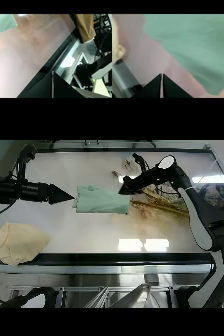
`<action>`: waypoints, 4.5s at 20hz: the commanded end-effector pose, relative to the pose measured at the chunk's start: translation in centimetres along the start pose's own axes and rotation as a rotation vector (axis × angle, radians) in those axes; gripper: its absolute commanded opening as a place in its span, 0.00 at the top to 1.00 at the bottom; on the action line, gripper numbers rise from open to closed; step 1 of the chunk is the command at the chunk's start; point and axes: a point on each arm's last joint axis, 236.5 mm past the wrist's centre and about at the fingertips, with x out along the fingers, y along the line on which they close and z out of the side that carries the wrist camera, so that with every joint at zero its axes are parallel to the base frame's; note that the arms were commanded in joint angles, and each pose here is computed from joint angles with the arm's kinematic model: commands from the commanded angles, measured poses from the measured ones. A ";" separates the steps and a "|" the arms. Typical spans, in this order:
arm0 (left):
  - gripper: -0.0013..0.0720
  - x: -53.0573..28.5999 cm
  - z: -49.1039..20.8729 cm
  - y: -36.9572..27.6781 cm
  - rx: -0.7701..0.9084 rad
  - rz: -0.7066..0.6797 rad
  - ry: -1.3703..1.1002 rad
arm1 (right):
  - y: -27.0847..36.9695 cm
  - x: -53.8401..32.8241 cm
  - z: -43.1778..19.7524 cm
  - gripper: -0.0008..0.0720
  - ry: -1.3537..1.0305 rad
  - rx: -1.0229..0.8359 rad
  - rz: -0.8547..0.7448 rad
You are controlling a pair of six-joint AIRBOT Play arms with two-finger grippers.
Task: Fold the shirts.
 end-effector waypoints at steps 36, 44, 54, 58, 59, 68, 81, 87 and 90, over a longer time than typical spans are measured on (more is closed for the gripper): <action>0.96 -3.0 -1.9 2.8 -0.065 0.081 -0.115 | -22.3 -47.6 -9.5 0.96 -0.762 0.787 -0.412; 0.96 1.7 -3.2 -0.5 0.014 0.016 0.000 | -27.7 -51.3 -25.9 0.96 -0.559 1.168 -0.668; 0.96 3.1 -3.7 -1.7 0.040 -0.005 0.032 | -28.6 -51.4 -33.6 0.96 -0.340 1.313 -0.845; 0.96 3.1 -3.7 -1.7 0.039 -0.005 0.032 | -29.4 -47.2 -36.9 0.96 -0.180 1.398 -0.790; 0.96 3.1 -3.7 -1.7 0.039 -0.005 0.031 | -29.5 -46.2 -38.6 0.96 -0.116 1.444 -0.803; 0.96 3.1 -3.6 -1.6 0.039 -0.003 0.028 | -31.5 -42.0 -43.7 0.15 0.129 1.537 -0.803; 0.96 -0.1 0.3 -4.1 0.057 0.035 -0.061 | -19.3 -42.3 -14.1 0.96 -0.498 0.832 -0.168; 0.96 -1.6 -5.1 -4.2 -0.016 0.104 -0.155 | -8.3 -36.6 -13.0 0.96 -0.443 0.385 -0.468; 0.96 -0.6 -9.9 -3.6 -0.075 0.104 -0.146 | -4.2 -28.7 -17.4 0.96 -0.340 0.251 -0.437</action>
